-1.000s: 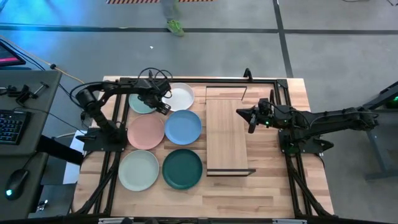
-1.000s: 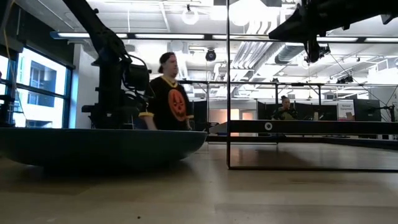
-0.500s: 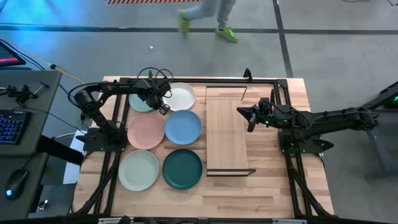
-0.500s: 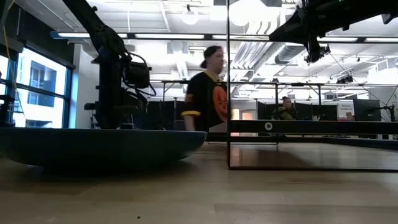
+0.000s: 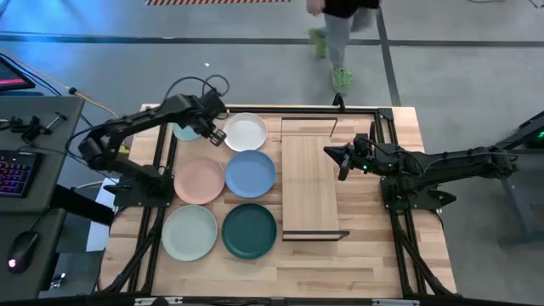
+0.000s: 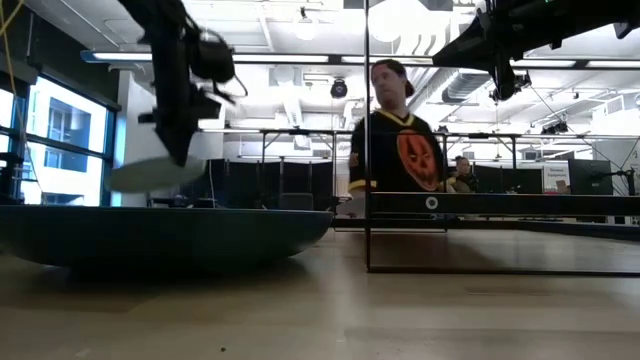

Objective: Place and stack plates onto a shelf
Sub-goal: Put the light blue plate on the shelf

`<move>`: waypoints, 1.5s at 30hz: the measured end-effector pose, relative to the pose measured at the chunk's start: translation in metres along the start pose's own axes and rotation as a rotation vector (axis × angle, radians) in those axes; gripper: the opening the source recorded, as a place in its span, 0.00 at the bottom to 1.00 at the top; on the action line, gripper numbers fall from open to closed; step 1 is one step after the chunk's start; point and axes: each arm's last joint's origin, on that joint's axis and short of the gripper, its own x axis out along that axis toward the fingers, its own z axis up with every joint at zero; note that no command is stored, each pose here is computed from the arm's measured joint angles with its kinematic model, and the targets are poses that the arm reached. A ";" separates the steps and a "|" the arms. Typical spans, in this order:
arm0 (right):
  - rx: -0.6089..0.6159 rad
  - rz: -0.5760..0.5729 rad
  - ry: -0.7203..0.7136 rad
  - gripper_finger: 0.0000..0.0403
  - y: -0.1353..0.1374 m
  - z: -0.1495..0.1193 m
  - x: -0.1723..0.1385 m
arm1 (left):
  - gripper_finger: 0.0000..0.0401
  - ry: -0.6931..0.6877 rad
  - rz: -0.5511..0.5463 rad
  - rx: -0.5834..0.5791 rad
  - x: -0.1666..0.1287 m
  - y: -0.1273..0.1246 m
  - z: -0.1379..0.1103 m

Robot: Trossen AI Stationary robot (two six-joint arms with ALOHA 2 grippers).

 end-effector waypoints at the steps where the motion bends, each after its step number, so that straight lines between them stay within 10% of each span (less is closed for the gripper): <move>1: 0.000 0.000 0.000 0.00 0.000 0.000 0.000 | 0.00 -0.022 -0.002 -0.001 -0.008 0.001 0.001; 10: 0.020 0.017 -0.030 0.00 0.002 0.003 0.000 | 0.00 -0.155 -0.087 0.072 -0.065 -0.021 -0.007; 26: 0.031 0.040 -0.065 0.00 0.004 0.007 0.000 | 0.00 -0.349 -0.352 0.815 -0.121 -0.158 -0.087; 45: -0.217 0.141 -0.253 0.00 0.028 0.089 -0.048 | 0.00 -0.355 -0.214 1.123 -0.067 -0.299 -0.016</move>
